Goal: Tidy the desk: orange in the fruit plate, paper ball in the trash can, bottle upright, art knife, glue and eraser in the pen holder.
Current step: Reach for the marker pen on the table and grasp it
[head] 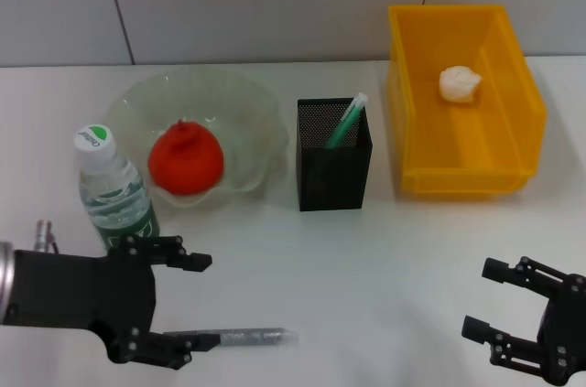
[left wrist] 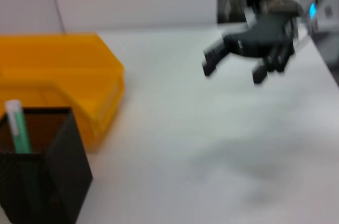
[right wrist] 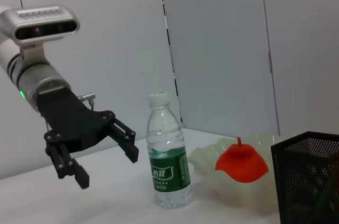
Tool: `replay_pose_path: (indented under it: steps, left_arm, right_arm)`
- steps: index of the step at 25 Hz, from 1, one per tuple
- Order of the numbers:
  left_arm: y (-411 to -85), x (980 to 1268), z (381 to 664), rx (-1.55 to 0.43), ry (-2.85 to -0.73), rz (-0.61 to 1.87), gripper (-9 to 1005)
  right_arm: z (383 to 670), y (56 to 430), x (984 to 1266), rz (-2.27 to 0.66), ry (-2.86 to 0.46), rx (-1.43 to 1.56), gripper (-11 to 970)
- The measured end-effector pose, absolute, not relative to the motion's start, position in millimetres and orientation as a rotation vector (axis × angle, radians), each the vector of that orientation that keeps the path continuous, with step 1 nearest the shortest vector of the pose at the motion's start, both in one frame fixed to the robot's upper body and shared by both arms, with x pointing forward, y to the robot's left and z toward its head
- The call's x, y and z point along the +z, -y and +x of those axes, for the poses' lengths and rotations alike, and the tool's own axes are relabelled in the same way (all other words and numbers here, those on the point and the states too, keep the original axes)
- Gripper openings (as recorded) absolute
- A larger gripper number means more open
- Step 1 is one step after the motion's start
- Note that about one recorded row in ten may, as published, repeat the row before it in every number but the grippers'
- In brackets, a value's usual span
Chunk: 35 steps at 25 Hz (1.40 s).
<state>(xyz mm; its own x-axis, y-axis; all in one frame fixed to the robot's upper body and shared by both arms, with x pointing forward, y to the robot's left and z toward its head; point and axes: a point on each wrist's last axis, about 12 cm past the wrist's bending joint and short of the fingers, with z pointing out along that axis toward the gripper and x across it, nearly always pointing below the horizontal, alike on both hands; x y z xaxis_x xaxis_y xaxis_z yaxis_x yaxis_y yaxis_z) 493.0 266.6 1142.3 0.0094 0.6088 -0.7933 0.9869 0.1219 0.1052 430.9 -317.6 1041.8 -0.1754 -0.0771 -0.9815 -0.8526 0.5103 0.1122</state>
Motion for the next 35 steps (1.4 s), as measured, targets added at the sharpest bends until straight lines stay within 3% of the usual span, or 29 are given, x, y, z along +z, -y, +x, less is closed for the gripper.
replay_pose_path:
  steps: [12, 25, 35]
  left_arm:
    - [-207.7, 1171.3, 517.8, -0.54, -1.752, 1.791, 812]
    - [-156.5, 1160.4, 514.9, -0.308, -1.851, 1.975, 812]
    - [-140.2, 1154.3, 515.0, -0.242, -1.898, 2.028, 812]
  right_arm:
    - [428.6, 314.6, 1037.3, -0.794, -1.63, 0.874, 782]
    - [429.0, 315.2, 1034.5, -0.822, -1.655, 0.864, 782]
    - [429.7, 314.1, 1034.4, -0.828, -1.654, 0.867, 782]
